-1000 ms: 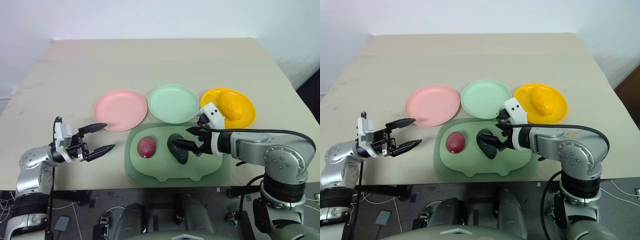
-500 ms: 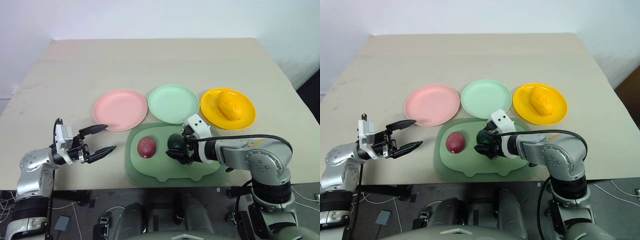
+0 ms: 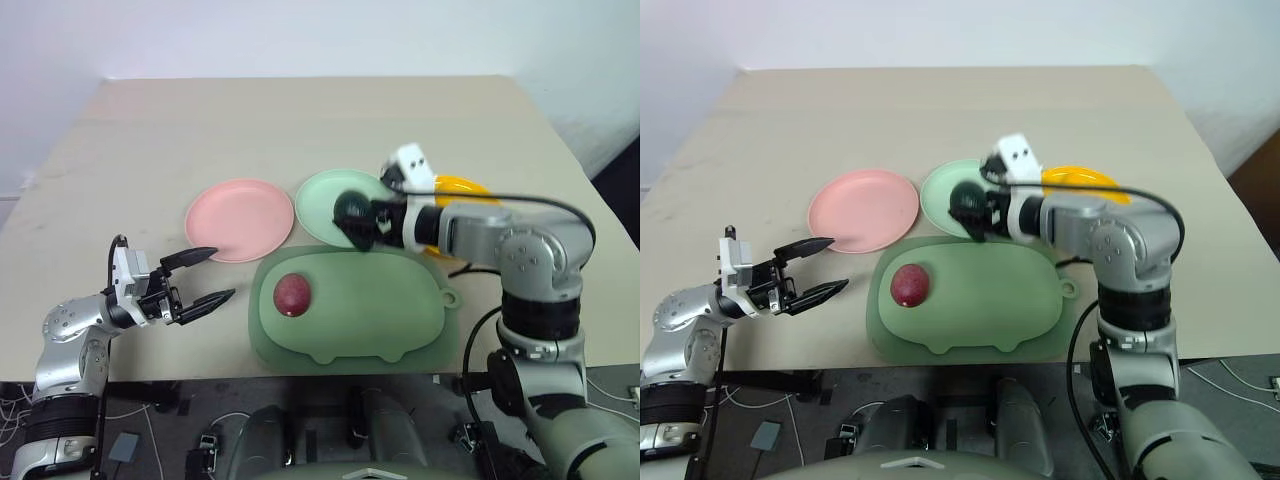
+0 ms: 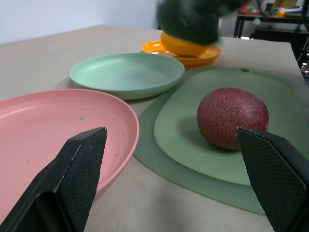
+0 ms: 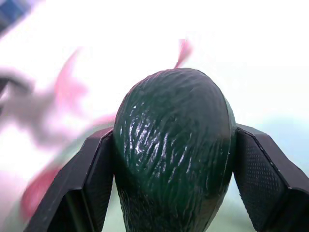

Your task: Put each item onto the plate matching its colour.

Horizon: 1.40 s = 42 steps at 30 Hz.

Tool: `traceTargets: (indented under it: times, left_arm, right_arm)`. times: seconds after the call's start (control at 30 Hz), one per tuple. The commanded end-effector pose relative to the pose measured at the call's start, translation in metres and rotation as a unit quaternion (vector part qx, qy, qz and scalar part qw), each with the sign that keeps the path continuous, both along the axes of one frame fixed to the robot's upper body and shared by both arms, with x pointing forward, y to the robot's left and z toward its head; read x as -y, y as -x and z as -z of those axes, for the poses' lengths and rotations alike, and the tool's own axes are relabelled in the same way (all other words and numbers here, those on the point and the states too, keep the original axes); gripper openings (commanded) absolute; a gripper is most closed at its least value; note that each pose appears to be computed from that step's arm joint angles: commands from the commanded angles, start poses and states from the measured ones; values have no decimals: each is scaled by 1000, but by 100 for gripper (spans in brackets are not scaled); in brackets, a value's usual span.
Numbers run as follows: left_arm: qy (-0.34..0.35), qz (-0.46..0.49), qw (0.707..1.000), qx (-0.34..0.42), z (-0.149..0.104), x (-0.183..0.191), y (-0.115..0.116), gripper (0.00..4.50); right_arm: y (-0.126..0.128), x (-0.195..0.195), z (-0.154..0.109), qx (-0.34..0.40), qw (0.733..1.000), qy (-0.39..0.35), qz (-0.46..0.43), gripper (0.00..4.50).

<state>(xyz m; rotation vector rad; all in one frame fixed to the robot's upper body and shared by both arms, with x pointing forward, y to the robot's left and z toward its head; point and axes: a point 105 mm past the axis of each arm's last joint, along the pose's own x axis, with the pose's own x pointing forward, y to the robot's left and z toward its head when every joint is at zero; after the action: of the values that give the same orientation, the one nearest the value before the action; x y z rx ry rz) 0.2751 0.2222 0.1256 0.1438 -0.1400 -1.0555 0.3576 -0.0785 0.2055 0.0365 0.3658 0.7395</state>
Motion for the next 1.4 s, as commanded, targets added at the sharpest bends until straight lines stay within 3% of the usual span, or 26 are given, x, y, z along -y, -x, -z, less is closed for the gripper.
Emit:
traceTargets:
  times: [0.03, 0.13, 0.33, 0.47, 0.57, 0.63, 0.8, 1.0, 1.07, 1.17, 1.4]
  left_arm:
    - [0, 6, 1000, 21, -10, 2, -2, 450]
    - [1, 9, 1000, 24, -10, 4, -2, 450]
    - [1, 12, 1000, 27, -12, 8, 0, 450]
    - [-1, 18, 1000, 24, -10, 13, 4, 450]
    - [2, 22, 999, 24, -12, 18, 5, 450]
    - [4, 25, 999, 26, -13, 20, 5, 450]
    - [4, 33, 999, 28, -15, 23, 5, 450]
    - [7, 57, 998, 15, -12, 32, 6, 450]
    - [7, 64, 998, 12, -11, 34, 7, 450]
    - [10, 70, 998, -6, -9, 39, 8, 450]
    - [14, 72, 997, -9, -9, 59, 14, 450]
  right_arm:
    - [-36, 7, 0, 28, 998, 17, 46, 314]
    - [-57, 3, 11, 30, 997, 32, 60, 314]
    - [-71, -4, 29, 33, 997, 44, 61, 314]
    - [-69, -2, 38, 31, 997, 45, 61, 443]
    - [-54, 6, 20, 48, 998, -2, 37, 447]
    - [-30, 22, -4, 78, 996, -49, 3, 447]
    - [25, 68, -22, 112, 991, -65, -39, 447]
    - [84, 140, 1, 137, 990, -1, -38, 447]
    - [92, 154, 6, 147, 988, 19, -39, 447]
    - [96, 186, 22, 179, 978, 110, -18, 447]
    - [122, 213, 37, 204, 969, 125, -54, 447]
